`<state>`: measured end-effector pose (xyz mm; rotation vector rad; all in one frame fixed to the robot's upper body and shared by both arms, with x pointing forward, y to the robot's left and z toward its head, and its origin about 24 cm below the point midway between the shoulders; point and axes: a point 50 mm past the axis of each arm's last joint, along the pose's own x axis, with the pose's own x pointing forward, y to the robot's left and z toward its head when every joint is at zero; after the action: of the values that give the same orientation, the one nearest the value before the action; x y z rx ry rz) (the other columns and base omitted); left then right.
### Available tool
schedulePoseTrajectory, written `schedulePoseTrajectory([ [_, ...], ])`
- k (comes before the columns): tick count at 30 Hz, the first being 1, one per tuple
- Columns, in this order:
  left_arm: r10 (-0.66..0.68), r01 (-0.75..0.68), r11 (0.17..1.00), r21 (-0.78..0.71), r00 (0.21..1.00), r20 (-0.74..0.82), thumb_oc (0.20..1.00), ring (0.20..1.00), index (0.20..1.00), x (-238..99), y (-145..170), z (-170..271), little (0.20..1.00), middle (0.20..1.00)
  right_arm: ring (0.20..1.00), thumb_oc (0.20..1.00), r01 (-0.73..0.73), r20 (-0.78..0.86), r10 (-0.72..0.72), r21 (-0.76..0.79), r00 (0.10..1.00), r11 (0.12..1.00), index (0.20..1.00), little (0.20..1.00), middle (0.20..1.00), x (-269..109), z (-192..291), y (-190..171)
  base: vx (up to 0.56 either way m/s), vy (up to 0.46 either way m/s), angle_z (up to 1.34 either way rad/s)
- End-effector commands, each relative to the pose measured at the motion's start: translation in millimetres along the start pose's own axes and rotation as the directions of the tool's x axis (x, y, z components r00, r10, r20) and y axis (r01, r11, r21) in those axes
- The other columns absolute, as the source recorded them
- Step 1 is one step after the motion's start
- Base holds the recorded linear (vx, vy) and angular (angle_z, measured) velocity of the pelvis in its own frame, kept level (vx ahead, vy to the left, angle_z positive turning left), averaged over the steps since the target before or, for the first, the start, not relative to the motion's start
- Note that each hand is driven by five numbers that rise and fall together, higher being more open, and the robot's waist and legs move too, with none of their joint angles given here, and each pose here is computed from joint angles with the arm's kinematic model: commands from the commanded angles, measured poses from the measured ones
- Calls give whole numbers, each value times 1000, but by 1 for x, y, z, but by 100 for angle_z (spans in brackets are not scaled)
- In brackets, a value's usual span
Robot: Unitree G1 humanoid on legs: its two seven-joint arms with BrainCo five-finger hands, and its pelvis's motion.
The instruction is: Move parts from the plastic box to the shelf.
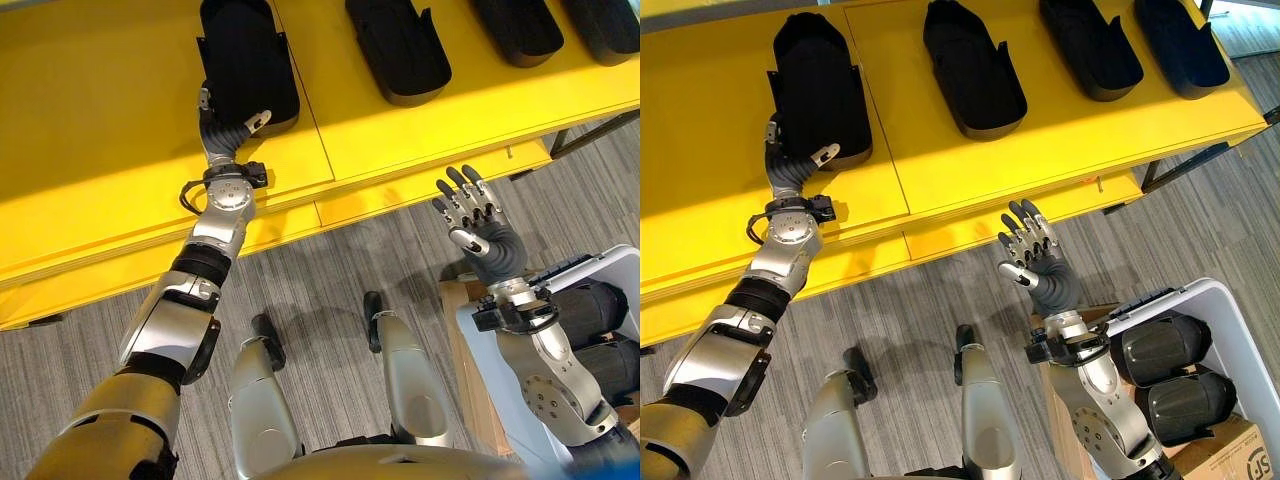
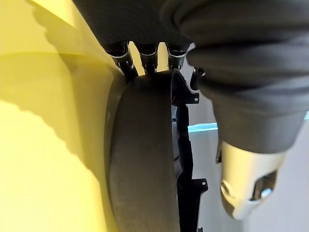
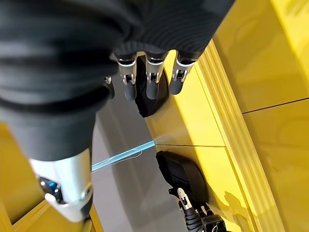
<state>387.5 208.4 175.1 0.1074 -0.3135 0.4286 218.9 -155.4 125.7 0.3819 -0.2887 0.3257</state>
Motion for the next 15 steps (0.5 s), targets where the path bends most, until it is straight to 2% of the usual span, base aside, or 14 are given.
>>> schedulePoseTrajectory([
  [1,-91,91,996,6,996,-24,1000,1000,1000,-16,-10,-16,1000,1000,1000,1000,-30,137,34,-33,990,999,1000,1000,1000,-1,28,2,0,0,0],
  [15,-82,82,997,-9,997,-5,1000,1000,1000,-15,-7,-12,1000,1000,1000,1000,-33,141,38,-39,989,999,1000,1000,1000,-1,28,2,0,0,0],
])
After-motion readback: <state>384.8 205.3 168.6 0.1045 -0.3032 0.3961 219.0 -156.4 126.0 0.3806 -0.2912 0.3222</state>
